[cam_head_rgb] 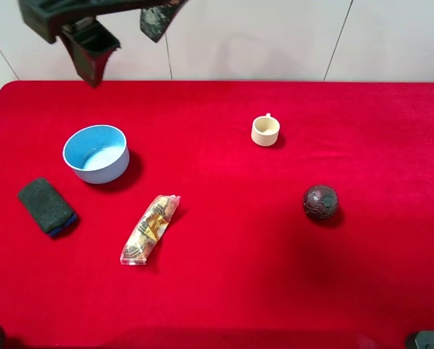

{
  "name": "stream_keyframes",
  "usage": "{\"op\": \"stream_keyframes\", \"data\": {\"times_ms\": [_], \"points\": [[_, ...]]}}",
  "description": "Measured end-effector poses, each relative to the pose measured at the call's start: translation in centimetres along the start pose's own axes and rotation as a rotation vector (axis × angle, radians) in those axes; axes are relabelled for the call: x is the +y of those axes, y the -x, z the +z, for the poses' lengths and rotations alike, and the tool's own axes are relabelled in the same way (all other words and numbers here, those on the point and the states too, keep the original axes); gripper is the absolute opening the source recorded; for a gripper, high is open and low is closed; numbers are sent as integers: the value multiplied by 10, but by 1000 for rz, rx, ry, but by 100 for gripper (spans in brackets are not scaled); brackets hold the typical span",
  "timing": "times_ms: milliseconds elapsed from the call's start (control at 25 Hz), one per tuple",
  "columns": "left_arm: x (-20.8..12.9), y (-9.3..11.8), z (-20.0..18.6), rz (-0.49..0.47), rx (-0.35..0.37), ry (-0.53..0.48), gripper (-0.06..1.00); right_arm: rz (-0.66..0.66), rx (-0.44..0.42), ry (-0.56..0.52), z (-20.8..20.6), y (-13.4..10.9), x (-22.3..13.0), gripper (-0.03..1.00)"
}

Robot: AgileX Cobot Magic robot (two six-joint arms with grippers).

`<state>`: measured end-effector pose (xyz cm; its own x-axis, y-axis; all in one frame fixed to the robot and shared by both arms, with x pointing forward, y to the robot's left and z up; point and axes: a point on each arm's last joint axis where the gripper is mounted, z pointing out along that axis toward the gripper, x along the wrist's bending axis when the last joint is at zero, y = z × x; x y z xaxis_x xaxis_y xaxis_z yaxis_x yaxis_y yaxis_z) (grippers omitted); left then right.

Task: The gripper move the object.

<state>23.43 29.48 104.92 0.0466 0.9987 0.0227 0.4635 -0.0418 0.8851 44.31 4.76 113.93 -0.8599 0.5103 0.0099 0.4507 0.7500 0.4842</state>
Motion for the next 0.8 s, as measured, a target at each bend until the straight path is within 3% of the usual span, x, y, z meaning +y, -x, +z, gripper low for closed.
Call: {"op": "stream_keyframes", "data": {"times_ms": [240,800], "points": [[0,0,0,0,0,0,93,61,-27,-17,-17,21,-21,60],[0,0,0,0,0,0,93,350,-178,-45,-73,108,-109,60]]}}
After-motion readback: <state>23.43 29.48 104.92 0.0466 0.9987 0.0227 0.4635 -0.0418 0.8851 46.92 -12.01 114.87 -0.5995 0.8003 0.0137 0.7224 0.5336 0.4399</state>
